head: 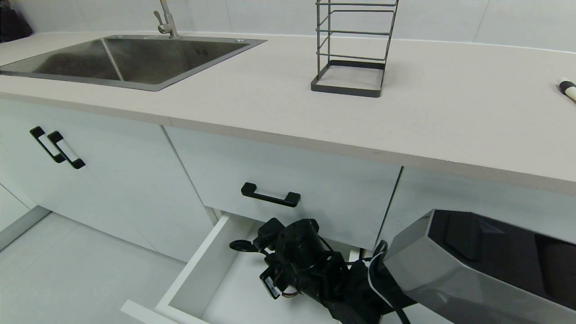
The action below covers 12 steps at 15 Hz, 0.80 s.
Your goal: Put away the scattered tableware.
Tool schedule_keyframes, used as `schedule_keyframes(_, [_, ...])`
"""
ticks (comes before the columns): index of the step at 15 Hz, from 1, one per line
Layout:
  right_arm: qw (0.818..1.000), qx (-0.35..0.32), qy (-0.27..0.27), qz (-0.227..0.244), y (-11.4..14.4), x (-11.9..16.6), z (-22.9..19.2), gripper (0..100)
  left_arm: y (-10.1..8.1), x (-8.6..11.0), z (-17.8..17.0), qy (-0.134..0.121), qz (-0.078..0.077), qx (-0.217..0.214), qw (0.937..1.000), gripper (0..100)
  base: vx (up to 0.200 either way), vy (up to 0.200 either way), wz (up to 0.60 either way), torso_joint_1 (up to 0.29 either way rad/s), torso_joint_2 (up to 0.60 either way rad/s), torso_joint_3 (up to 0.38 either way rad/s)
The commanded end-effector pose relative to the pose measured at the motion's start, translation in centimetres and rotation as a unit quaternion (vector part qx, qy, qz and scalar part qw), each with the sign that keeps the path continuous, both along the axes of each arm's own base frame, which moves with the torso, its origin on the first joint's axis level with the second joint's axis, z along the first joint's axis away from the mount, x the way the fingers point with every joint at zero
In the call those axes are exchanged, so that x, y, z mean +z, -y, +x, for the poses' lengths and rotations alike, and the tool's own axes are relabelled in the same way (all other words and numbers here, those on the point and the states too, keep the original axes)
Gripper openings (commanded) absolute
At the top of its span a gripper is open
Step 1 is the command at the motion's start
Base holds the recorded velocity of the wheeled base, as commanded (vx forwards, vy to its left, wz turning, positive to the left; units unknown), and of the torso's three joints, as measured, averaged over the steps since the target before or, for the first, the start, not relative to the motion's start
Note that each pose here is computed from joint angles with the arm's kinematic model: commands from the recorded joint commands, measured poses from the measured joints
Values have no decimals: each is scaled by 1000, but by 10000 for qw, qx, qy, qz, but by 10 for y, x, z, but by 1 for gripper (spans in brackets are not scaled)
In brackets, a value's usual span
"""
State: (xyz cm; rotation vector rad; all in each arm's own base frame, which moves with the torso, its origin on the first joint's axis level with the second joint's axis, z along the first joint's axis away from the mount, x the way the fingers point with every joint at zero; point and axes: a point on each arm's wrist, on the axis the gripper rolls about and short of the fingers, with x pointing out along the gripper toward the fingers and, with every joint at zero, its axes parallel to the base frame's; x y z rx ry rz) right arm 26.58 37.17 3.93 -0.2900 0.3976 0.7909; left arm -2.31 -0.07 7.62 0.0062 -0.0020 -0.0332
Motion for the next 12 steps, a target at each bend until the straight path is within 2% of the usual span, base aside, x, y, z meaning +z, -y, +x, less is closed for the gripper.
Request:
schedule_keyframes(1, [9999, 28, -51, -116, -12, -23, 2, 0, 0, 0, 0, -2, 0, -3, 10000, 100, 0, 0, 0, 0, 0, 0])
schedule_keyframes(12, [9980, -580, -151, -200, -9, -34, 13, 0, 0, 0, 0, -2, 0, -3, 10000, 100, 0, 0, 0, 0, 0, 0])
